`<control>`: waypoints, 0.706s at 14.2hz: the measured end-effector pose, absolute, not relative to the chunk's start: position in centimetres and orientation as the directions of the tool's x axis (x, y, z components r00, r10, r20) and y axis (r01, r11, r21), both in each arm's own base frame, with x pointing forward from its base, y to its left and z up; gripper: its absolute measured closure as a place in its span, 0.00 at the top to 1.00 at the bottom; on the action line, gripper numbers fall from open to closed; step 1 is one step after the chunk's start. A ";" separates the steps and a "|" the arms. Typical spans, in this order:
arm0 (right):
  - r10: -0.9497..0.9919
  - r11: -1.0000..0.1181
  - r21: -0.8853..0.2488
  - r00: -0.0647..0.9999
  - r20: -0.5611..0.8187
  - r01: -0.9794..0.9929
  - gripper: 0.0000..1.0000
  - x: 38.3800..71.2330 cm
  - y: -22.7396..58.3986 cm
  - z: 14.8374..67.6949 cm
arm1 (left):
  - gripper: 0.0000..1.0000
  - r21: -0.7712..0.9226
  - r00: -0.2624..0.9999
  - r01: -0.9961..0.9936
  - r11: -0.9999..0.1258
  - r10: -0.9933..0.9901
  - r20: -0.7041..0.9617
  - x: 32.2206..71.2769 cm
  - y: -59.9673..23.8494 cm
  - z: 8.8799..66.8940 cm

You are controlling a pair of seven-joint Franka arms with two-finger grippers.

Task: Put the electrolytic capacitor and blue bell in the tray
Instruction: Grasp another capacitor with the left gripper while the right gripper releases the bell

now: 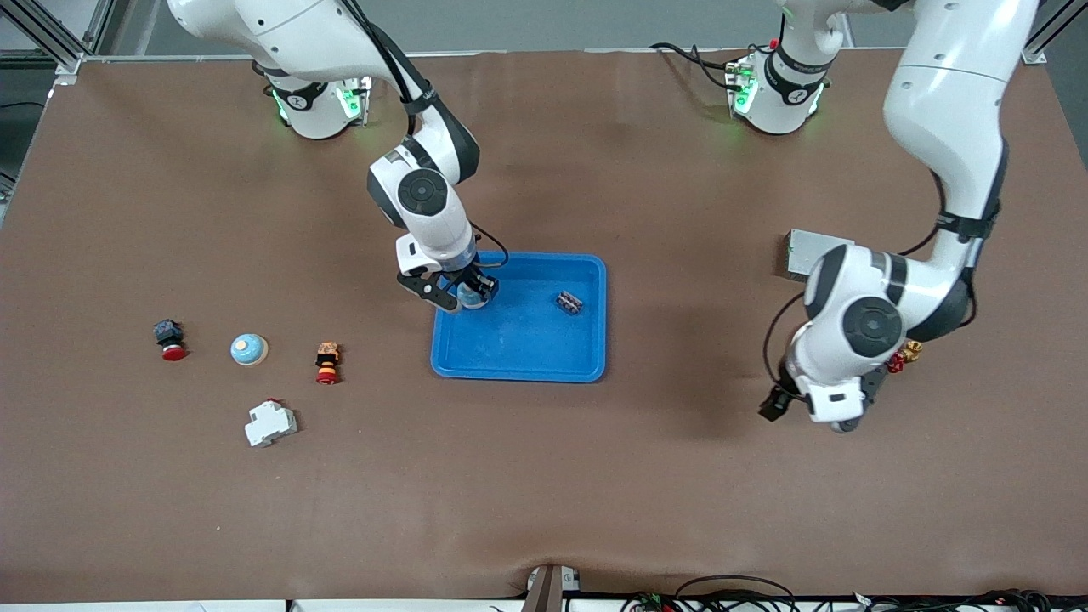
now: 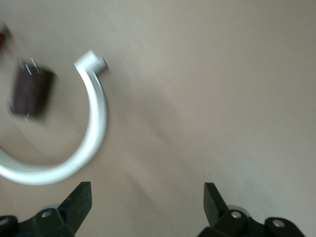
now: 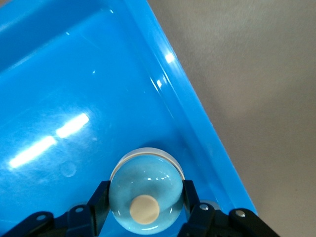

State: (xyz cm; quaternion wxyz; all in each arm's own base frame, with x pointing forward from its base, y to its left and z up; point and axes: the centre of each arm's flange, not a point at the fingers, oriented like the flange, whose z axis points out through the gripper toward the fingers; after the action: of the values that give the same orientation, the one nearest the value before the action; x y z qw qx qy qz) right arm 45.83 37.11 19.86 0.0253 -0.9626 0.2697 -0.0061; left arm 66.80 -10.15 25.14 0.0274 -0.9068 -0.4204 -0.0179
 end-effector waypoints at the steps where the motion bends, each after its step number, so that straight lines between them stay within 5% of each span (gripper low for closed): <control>1: -0.524 -0.851 -0.049 0.852 -0.002 -0.523 0.64 45.6 37.4 19.4 | 1.00 -0.046 0.673 0.740 -0.671 0.738 0.049 66.7 -8.0 24.9; 10: -0.571 -0.821 -0.041 0.821 0.019 -0.570 0.68 46.1 39.9 18.9 | 0.97 -0.098 0.769 0.635 -0.766 0.639 -0.015 64.6 5.3 22.9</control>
State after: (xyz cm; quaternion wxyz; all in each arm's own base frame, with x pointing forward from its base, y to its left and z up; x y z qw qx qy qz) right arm 46.05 39.88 18.88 0.0166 -0.9540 0.2989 -0.0149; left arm 64.62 5.29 22.88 0.0435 -0.9395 -0.3391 0.0235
